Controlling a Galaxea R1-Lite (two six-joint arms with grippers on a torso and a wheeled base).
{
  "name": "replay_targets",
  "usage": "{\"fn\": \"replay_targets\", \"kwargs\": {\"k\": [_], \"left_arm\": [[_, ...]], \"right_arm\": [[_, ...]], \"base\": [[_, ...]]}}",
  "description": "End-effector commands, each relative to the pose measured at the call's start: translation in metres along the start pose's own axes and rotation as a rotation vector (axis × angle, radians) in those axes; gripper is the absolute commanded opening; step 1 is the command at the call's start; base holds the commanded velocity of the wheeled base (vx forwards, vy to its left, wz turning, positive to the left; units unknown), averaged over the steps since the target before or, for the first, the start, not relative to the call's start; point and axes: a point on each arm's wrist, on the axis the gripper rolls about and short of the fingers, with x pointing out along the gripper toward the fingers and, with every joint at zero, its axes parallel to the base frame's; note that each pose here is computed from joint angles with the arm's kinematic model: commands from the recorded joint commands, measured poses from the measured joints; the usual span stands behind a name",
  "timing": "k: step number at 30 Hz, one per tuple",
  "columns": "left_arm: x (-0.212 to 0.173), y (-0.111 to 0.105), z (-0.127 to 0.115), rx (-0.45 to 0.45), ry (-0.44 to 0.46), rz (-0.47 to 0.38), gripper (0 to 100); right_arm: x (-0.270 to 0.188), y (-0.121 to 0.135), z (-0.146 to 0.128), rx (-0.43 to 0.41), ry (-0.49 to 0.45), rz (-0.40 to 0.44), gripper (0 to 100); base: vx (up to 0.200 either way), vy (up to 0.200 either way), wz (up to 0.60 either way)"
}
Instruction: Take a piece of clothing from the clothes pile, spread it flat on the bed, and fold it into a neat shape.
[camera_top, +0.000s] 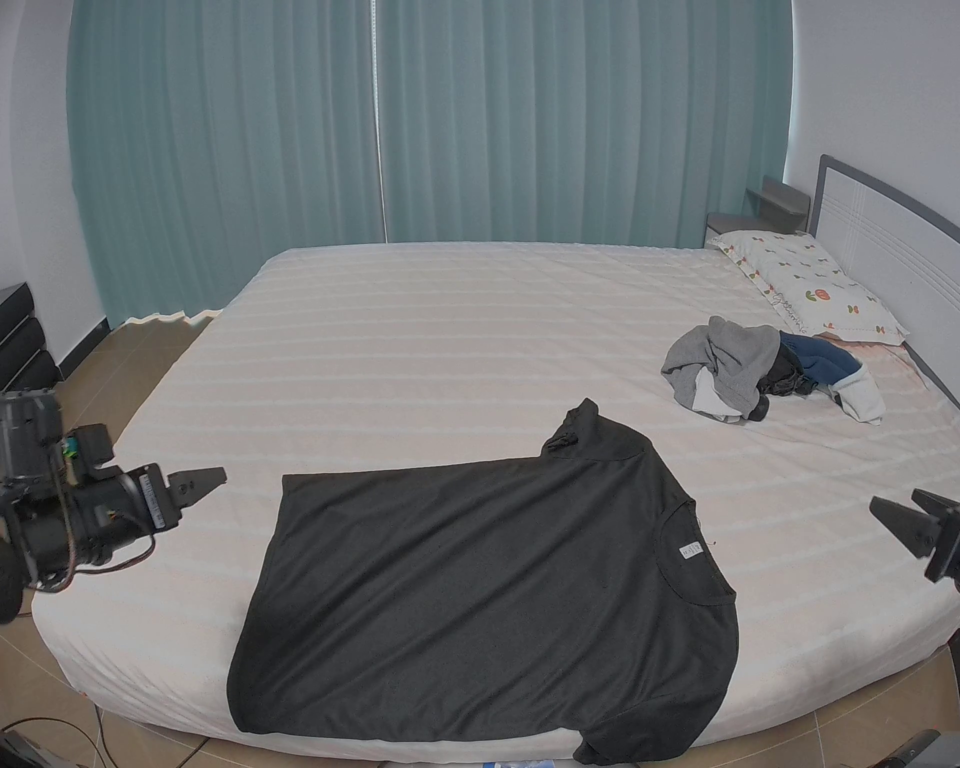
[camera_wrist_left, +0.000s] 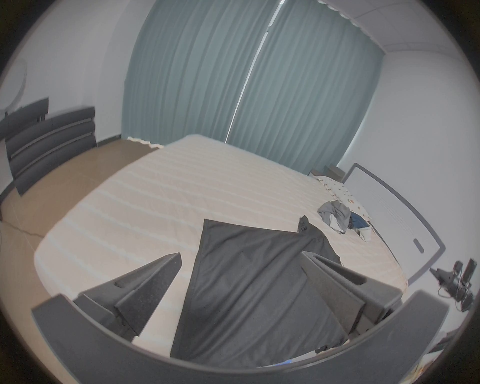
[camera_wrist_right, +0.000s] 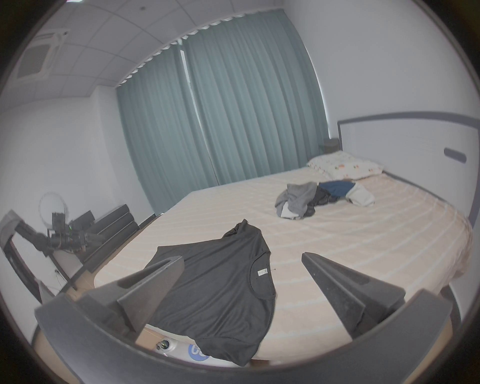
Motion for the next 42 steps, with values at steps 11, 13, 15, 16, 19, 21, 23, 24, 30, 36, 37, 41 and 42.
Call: {"fn": "replay_targets", "kwargs": {"k": [11,13,15,16,19,21,23,24,30,36,37,41,42], "left_arm": [[0.199,0.053,0.048,-0.271,0.110,0.036,100],[0.209,0.056,0.050,-0.274,0.115,0.053,100],[0.219,0.060,0.049,-0.282,0.126,0.061,100],[0.221,0.060,0.048,-0.282,0.129,0.061,100],[0.244,0.068,0.045,-0.317,0.137,0.070,100],[0.255,0.070,0.043,-0.355,0.136,0.072,100],[0.266,0.072,0.040,-0.386,0.138,0.072,100],[0.268,0.072,0.039,-0.393,0.138,0.072,100],[0.282,0.078,0.028,-0.440,0.150,0.101,100],[0.304,0.083,0.016,-0.468,0.137,0.144,100],[0.307,0.082,0.013,-0.468,0.140,0.143,100],[0.316,0.079,0.009,-0.461,0.140,0.142,100],[0.317,0.079,0.008,-0.461,0.142,0.142,100]], "right_arm": [[0.146,-0.018,0.019,0.357,0.248,-0.069,100],[0.150,-0.014,0.016,0.353,0.264,-0.059,100],[0.155,-0.010,0.014,0.347,0.277,-0.054,100],[0.156,-0.010,0.013,0.346,0.282,-0.056,100],[0.170,-0.005,0.009,0.336,0.307,-0.065,100],[0.180,-0.004,0.005,0.344,0.323,-0.075,100],[0.192,-0.004,0.004,0.347,0.335,-0.085,100],[0.196,-0.004,0.003,0.347,0.337,-0.089,100],[0.227,-0.006,0.001,0.355,0.344,-0.119,100],[0.262,-0.004,-0.003,0.358,0.358,-0.119,100],[0.266,-0.005,-0.004,0.358,0.357,-0.121,100],[0.280,-0.006,-0.006,0.358,0.358,-0.123,100],[0.280,-0.006,-0.006,0.358,0.356,-0.123,100]], "base": [[0.000,0.000,0.00],[0.000,0.000,0.00],[0.000,0.000,0.00],[0.000,0.000,0.00],[0.000,0.000,0.00],[0.000,0.000,0.00],[0.000,0.000,0.00],[0.000,0.000,0.00],[0.000,0.000,0.00],[0.000,0.000,0.00],[0.000,0.000,0.00],[0.000,0.000,0.00],[0.000,0.000,0.00]]}}
